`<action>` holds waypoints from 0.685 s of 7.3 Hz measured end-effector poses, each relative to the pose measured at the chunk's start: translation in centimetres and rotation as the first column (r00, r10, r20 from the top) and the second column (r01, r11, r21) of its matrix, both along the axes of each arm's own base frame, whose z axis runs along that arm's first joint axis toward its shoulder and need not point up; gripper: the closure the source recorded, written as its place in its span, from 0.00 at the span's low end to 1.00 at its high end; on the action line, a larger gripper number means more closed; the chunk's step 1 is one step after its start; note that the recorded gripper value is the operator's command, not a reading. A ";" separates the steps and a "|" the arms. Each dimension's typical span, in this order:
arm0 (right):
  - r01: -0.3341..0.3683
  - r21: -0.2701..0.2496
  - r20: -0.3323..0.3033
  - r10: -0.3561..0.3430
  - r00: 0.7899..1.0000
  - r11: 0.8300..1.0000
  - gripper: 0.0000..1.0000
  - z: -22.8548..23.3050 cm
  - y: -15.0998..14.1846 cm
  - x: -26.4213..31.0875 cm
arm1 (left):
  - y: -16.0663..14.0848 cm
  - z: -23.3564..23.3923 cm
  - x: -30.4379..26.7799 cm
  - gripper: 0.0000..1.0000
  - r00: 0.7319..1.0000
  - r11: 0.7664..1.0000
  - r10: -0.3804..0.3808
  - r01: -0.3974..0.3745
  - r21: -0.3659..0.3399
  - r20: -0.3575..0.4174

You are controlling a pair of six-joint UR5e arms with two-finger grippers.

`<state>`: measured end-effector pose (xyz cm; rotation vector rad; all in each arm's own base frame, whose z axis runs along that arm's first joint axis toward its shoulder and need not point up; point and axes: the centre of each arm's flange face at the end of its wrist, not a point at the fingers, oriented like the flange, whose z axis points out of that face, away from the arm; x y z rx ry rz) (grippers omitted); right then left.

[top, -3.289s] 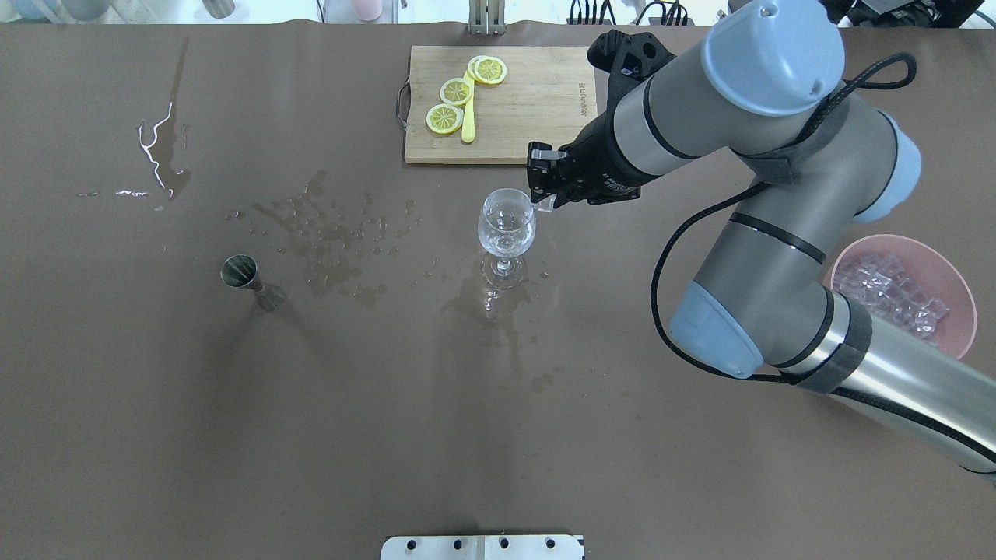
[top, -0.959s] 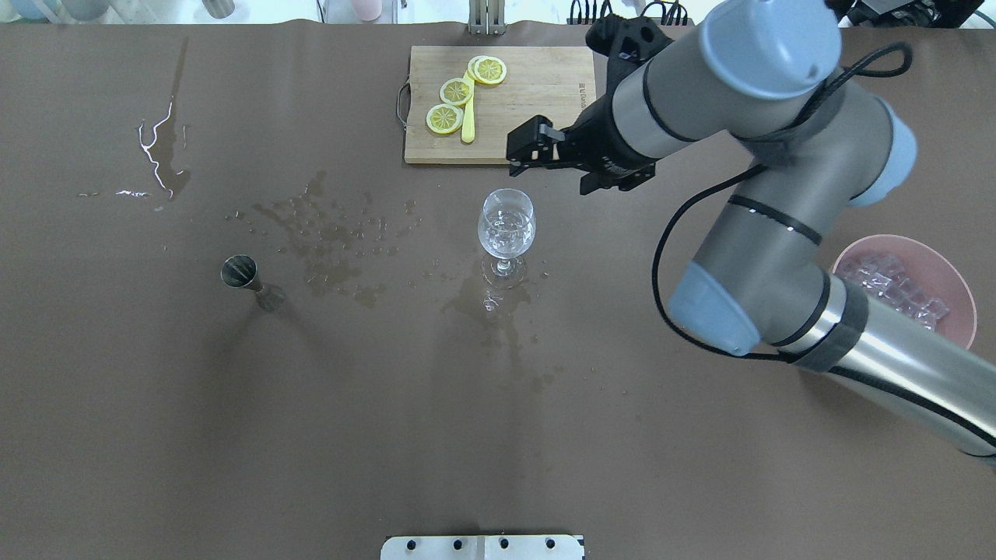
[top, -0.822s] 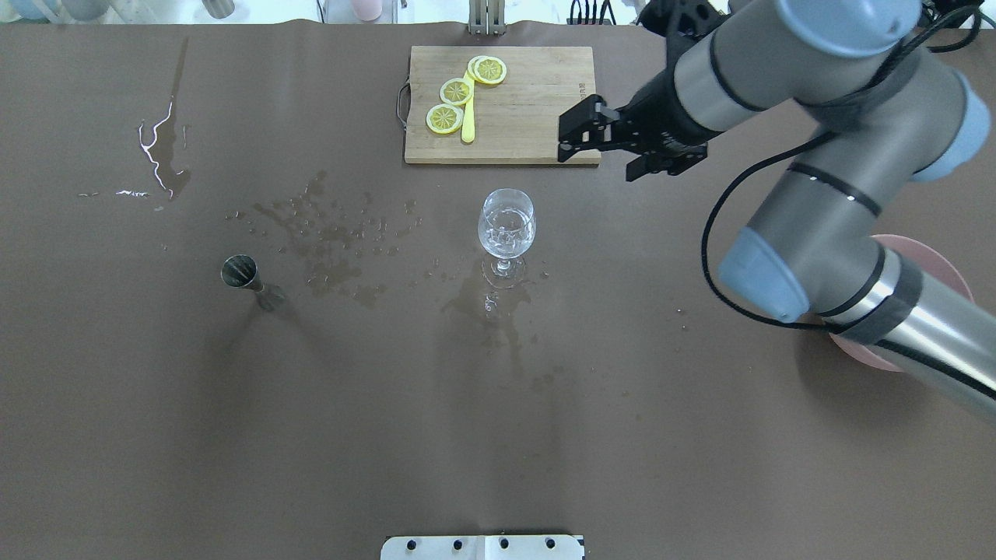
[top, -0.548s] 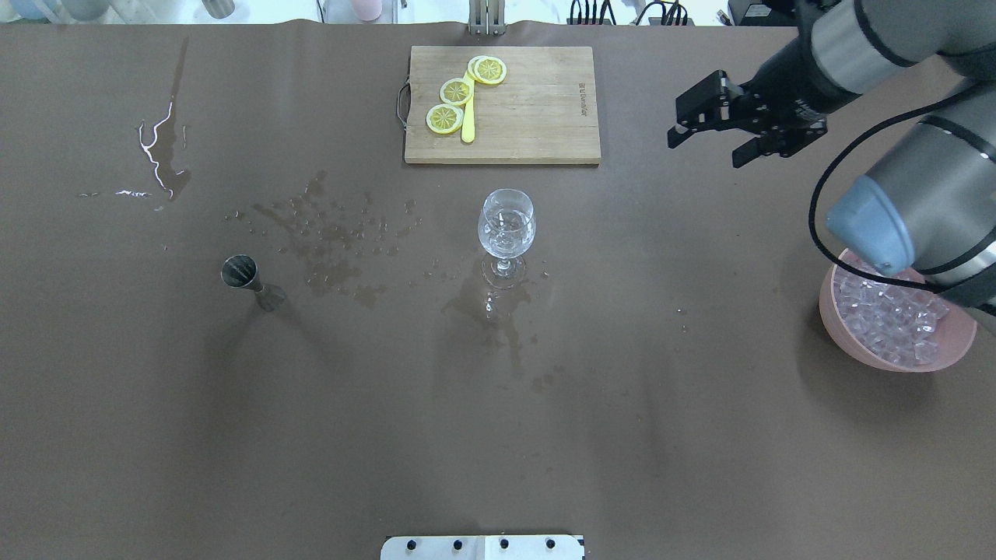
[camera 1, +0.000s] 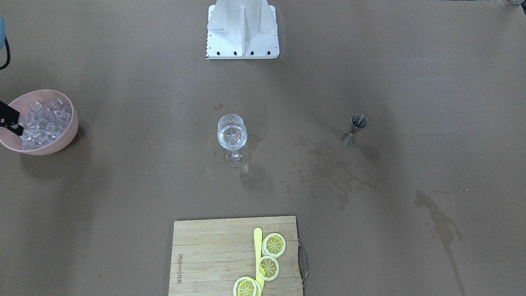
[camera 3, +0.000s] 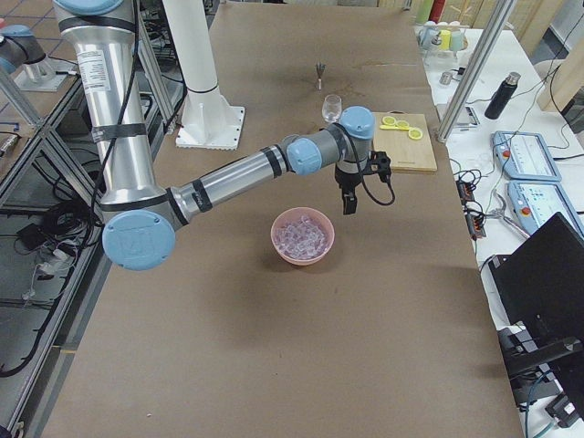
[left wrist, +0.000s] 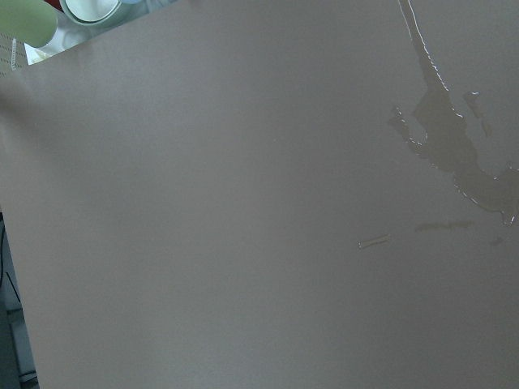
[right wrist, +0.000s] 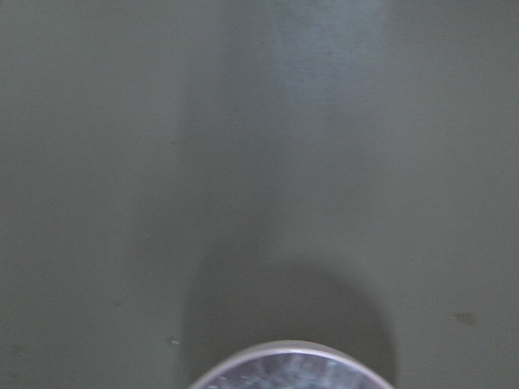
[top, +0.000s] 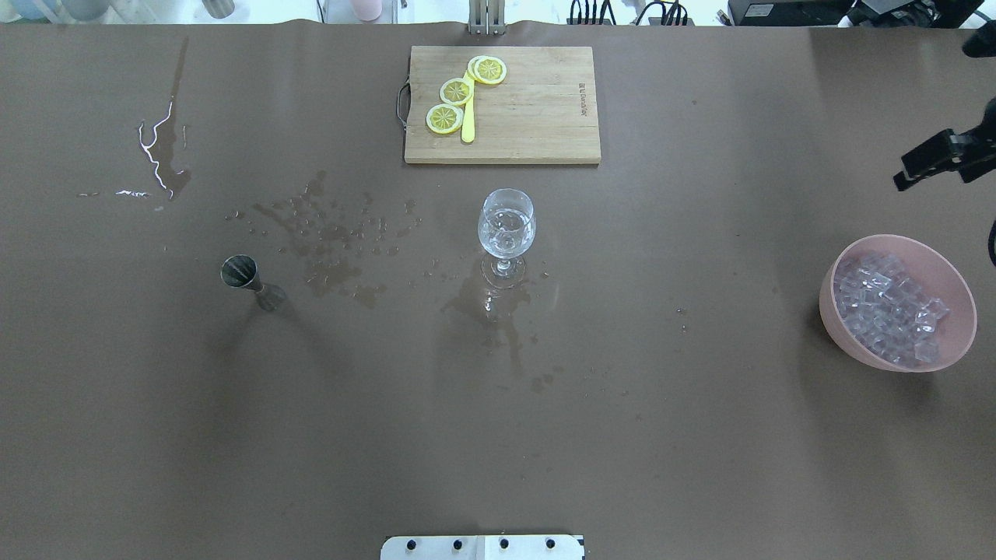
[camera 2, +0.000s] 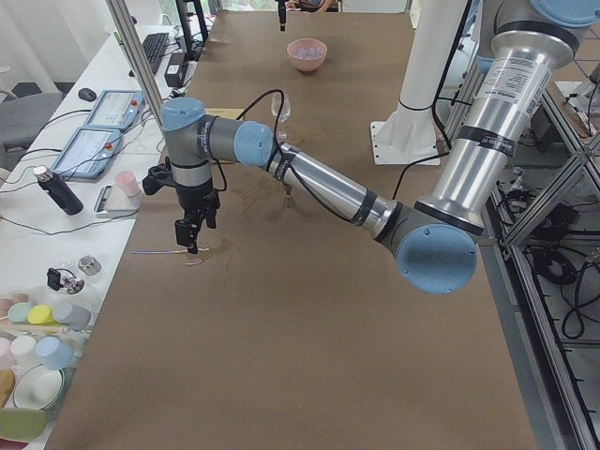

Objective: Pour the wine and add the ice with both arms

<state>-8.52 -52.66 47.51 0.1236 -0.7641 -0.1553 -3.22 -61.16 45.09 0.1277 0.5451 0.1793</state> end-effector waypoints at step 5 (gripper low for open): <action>-0.015 -0.090 -0.101 0.006 0.995 0.996 0.00 13.2 0.9 10.4 | 4.7 14.2 -6.6 0.02 0.992 0.994 0.024 -0.038 -0.107 -0.126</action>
